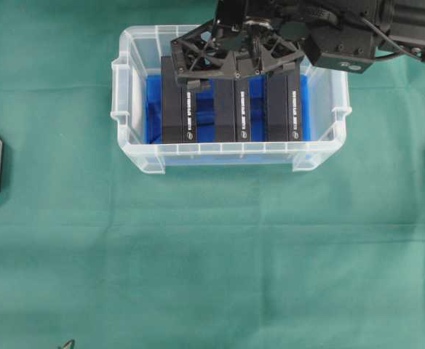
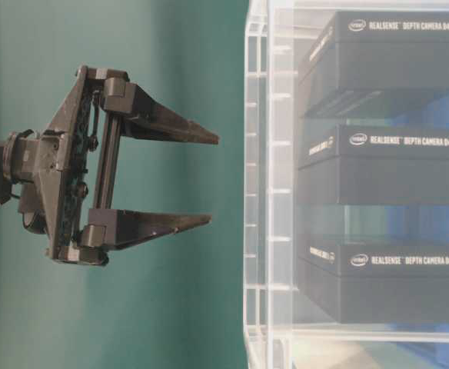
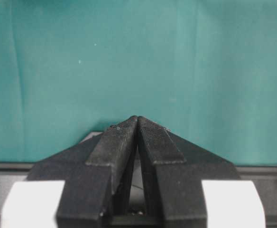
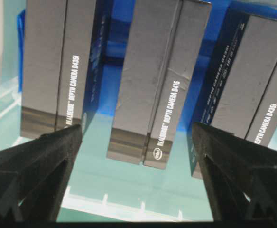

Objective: Take the box out of the case with the right arm.
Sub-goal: 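Lower the open right gripper over the middle black box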

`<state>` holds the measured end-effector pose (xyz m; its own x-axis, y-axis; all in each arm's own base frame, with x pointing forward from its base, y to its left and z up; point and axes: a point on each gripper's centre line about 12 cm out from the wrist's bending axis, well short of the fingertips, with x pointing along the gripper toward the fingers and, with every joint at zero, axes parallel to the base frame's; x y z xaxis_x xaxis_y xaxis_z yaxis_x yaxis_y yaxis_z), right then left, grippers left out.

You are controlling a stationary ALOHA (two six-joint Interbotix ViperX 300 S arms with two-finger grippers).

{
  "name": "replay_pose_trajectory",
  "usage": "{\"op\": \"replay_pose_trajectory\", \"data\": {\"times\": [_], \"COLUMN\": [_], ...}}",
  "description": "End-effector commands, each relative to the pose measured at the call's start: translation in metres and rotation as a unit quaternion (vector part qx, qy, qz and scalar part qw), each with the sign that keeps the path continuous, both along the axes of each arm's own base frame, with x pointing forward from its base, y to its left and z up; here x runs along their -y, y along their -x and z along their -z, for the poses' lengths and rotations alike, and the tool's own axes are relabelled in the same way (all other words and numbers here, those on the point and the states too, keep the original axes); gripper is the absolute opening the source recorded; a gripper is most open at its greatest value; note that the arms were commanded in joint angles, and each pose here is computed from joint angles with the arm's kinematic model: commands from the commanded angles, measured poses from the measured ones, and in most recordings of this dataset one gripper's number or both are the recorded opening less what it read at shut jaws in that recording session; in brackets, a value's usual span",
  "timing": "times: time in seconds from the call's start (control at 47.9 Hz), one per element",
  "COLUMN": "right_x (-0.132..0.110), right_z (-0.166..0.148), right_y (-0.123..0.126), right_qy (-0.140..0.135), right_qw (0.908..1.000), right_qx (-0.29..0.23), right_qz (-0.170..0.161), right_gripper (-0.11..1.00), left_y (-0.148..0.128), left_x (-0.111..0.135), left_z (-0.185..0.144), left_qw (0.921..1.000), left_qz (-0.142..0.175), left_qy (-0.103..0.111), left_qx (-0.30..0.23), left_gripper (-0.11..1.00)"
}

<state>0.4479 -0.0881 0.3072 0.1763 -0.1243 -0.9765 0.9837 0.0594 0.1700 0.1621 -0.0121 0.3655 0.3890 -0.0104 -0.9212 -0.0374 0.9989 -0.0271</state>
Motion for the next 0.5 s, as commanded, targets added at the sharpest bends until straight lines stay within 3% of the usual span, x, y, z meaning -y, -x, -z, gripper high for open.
{"op": "replay_pose_trajectory", "data": {"times": [0.0,0.48], "right_x": [-0.0007,-0.0007], "right_z": [-0.0177,-0.0176], "right_y": [0.002,0.0023], "right_qy": [0.005,0.005], "right_qw": [0.9998,0.9998], "right_qx": [0.022,0.02], "right_qz": [-0.001,-0.001], "right_gripper": [0.93,0.93], "left_y": [-0.0018,-0.0017], "left_x": [0.0001,0.0005], "left_z": [-0.0081,-0.0075], "left_qw": [0.9999,0.9999], "left_qz": [0.001,0.002], "left_qy": [-0.001,0.0], "left_qx": [0.012,0.012], "left_gripper": [0.02,0.02]}}
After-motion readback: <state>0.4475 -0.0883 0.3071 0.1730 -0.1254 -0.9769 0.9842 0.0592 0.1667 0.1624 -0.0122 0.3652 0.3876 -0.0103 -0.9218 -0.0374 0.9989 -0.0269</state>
